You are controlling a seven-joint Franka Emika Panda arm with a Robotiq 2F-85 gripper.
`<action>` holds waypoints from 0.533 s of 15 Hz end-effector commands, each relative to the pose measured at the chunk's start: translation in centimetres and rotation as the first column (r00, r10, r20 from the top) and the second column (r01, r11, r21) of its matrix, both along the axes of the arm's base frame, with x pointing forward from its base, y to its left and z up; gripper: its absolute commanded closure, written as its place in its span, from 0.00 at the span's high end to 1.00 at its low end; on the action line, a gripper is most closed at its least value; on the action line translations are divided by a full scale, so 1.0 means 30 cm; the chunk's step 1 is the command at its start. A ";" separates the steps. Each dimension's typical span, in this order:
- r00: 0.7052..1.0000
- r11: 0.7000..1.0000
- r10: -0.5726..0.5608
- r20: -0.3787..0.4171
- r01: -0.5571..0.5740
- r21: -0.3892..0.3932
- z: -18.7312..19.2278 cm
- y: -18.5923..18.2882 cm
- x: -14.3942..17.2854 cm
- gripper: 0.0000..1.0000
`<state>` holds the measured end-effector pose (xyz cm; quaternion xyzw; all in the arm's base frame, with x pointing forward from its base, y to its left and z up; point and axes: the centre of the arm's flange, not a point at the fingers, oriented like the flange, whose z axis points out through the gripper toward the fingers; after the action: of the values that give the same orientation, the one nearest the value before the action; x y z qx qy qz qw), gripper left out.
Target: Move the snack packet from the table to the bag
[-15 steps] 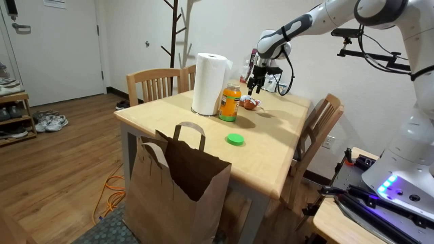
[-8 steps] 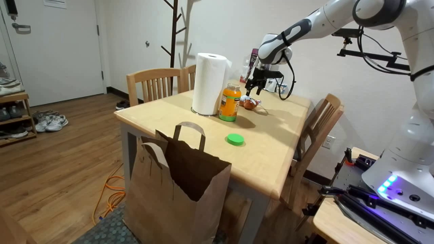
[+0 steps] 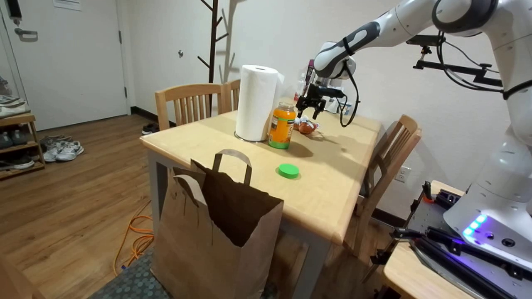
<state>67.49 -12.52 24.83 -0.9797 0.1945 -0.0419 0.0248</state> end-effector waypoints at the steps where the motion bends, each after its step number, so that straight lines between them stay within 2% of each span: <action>1: 0.998 0.998 -0.050 -0.039 0.048 -0.047 0.013 -0.007 -0.007 1.00; 4: 0.997 0.997 -0.014 -0.081 0.007 -0.079 0.015 -0.025 -0.014 1.00; 8: 0.966 0.987 0.155 -0.207 -0.162 -0.016 0.022 -0.042 -0.026 1.00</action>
<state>66.46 -13.26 24.63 -0.9850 0.1709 0.0215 -0.0108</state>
